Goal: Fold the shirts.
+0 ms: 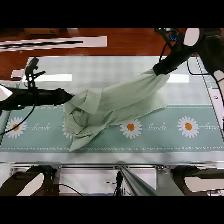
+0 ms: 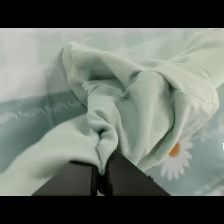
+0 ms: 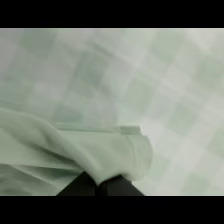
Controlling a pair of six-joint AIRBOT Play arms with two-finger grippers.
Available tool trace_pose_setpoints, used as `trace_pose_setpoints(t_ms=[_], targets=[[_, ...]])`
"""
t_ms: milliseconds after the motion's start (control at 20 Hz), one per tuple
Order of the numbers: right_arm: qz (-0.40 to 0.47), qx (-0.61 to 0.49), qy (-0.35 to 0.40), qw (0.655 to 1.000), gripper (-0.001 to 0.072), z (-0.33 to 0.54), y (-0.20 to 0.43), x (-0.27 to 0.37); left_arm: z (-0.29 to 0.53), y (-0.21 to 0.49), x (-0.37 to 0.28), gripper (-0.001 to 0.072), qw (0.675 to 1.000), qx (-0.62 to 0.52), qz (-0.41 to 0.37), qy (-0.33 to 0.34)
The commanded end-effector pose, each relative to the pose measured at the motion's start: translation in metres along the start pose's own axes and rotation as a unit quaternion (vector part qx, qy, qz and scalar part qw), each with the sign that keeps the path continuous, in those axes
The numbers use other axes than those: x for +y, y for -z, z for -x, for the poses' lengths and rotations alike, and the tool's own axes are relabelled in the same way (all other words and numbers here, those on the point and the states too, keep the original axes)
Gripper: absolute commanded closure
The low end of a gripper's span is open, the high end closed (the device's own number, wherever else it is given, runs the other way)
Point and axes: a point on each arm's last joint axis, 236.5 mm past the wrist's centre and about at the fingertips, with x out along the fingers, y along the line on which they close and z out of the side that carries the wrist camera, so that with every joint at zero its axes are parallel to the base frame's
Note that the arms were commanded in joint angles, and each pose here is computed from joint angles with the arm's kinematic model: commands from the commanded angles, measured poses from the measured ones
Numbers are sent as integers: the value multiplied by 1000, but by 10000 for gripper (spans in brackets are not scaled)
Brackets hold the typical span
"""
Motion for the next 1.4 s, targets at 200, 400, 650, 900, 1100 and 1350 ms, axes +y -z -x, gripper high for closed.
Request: trace_pose_setpoints(t_ms=[200, 400, 650, 900, 1100, 1350], targets=[[-29, -32, 5, 999, 695, -54, -23, -16, -46, -40, 44, 681, 994, -73, -52, -65], [-50, -12, -3, 999, 685, -55, -11, -23, -44, -50, 40, 680, 993, -83, -52, -62], [-64, -76, 17, 995, 407, -1, -26, -45, -4, -114, 15, 352, 984, -151, -81, -52], [-135, -108, 90, 981, 286, 76, 11, -131, 44, -120, 38, 15, 985, -97, -112, -83], [-239, -54, 94, 965, 185, 80, 86, -192, 66, -24, 116, 15, 985, 78, 11, -154], [-350, 14, -2, 937, 184, 30, 166, -187, 50, 78, 144, 13, 968, 189, 106, -129]])
